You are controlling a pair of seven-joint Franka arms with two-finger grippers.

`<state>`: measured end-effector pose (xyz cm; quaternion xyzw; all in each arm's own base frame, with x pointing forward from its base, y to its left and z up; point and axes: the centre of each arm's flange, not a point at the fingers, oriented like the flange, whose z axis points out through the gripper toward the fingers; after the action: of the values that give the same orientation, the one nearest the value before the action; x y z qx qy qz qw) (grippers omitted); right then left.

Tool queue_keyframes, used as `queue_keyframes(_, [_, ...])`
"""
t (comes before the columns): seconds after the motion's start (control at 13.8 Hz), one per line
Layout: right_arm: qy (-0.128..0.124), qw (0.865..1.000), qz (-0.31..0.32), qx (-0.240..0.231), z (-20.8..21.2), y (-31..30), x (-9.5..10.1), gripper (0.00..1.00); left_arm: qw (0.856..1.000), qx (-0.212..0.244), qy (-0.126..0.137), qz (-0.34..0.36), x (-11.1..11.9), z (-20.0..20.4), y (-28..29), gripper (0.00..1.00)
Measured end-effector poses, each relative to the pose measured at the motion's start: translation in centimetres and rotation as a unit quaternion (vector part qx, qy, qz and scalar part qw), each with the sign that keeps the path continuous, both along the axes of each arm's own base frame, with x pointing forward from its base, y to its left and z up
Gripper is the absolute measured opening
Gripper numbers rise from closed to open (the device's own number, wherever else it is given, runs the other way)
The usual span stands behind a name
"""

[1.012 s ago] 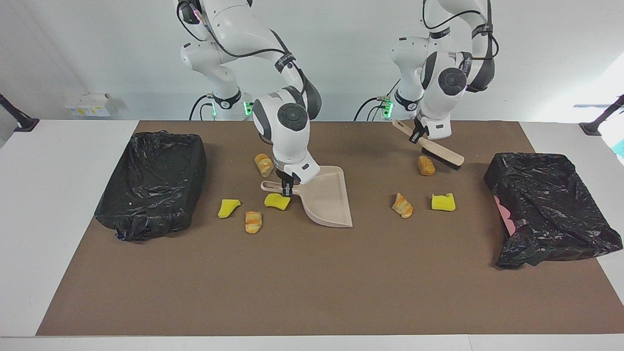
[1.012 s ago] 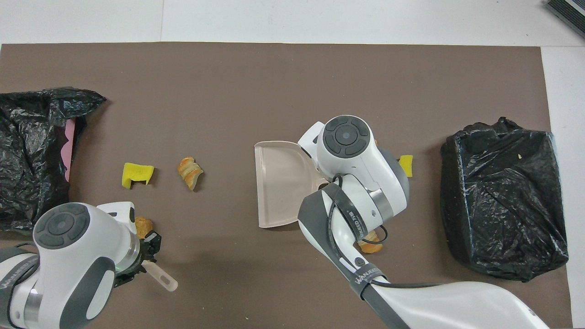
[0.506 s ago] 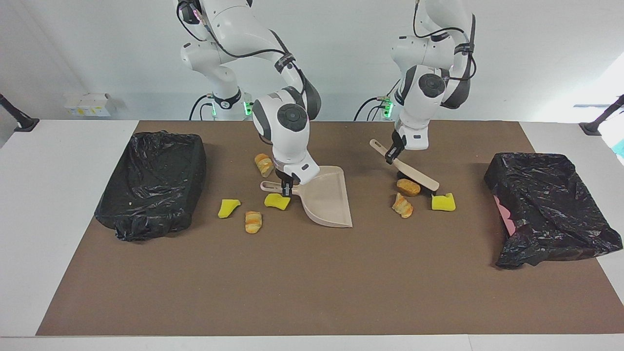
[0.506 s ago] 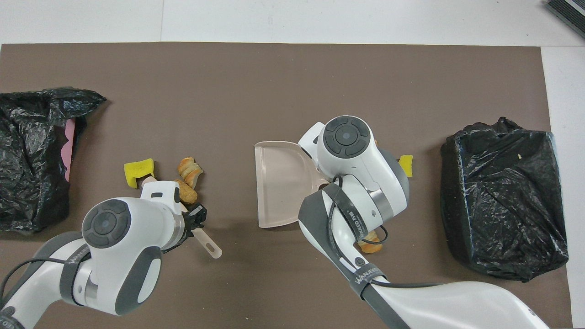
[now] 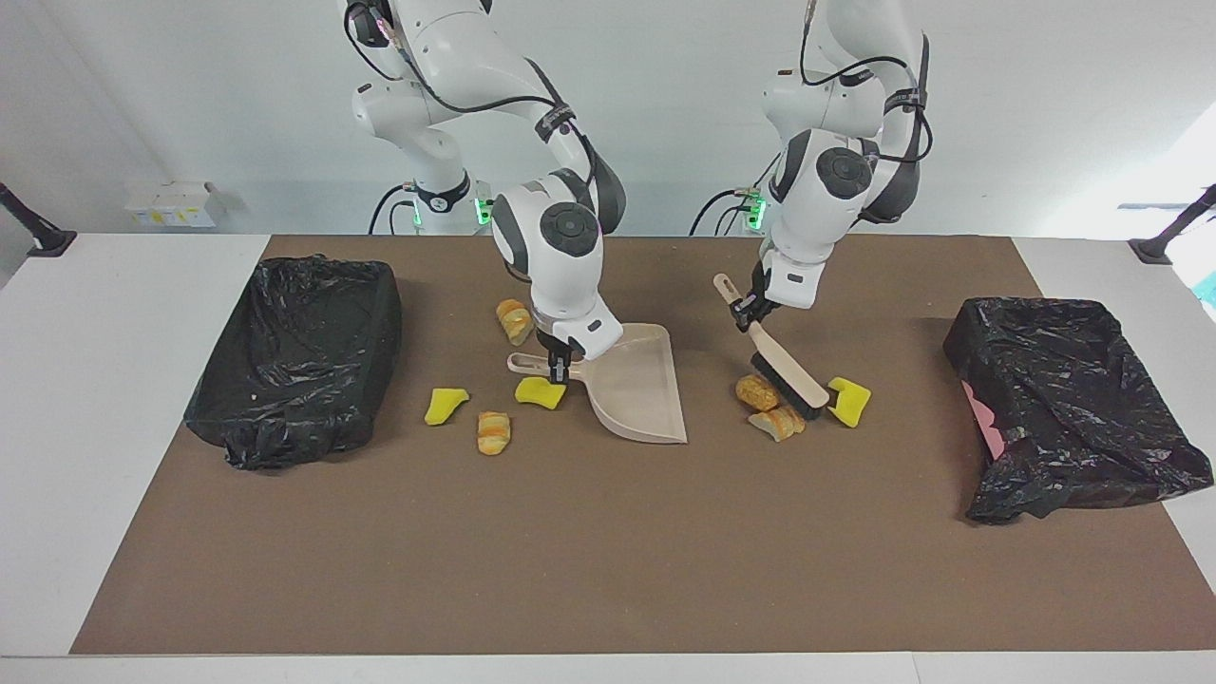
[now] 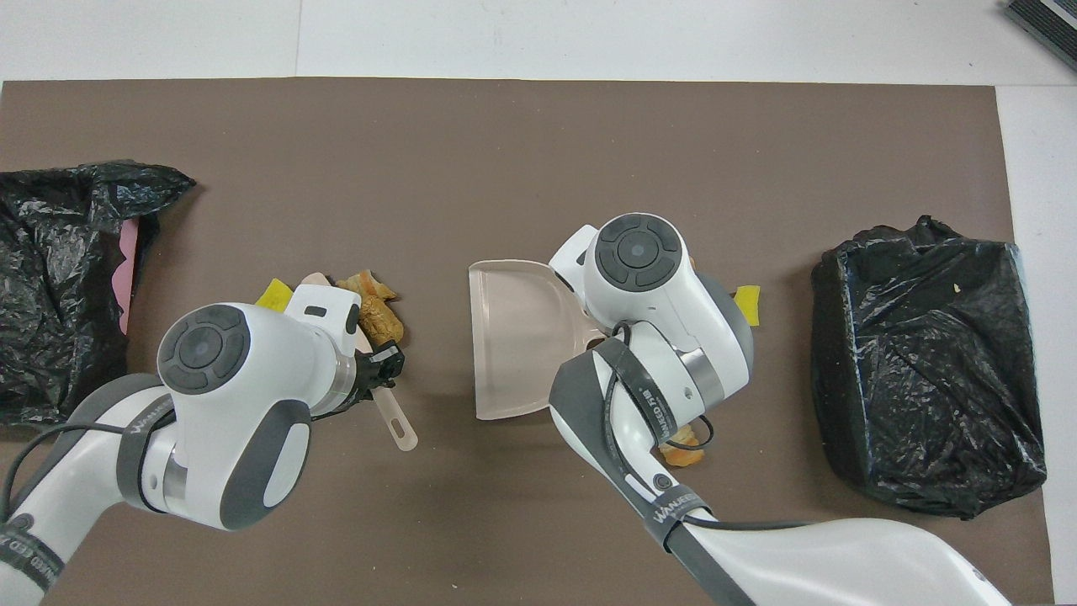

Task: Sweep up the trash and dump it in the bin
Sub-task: 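Sweep the sponge and bread pieces into the dustpan with the left gripper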

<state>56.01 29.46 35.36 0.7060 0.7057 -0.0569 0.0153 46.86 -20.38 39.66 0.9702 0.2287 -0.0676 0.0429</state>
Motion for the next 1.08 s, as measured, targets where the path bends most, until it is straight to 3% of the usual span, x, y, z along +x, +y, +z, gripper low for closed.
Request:
queue_keyframes(0.29, [0.000, 1.000, 0.000, 0.000, 0.0, 0.0, 0.0, 0.32, 0.998, 0.027, 0.003, -0.055, 2.7, 1.0, 8.0, 0.26])
queue_keyframes(0.72, [0.000, 1.000, 0.000, 0.000, 0.0, 0.0, 0.0, 0.32, 0.985, 0.028, 0.014, -0.172, 3.5, 0.0, 18.1, 0.26])
queue_keyframes(1.08, [0.000, 1.000, 0.000, 0.000, 0.0, 0.0, 0.0, 0.32, 0.975, 0.020, 0.025, -0.221, 2.9, -2.7, 17.2, 0.26])
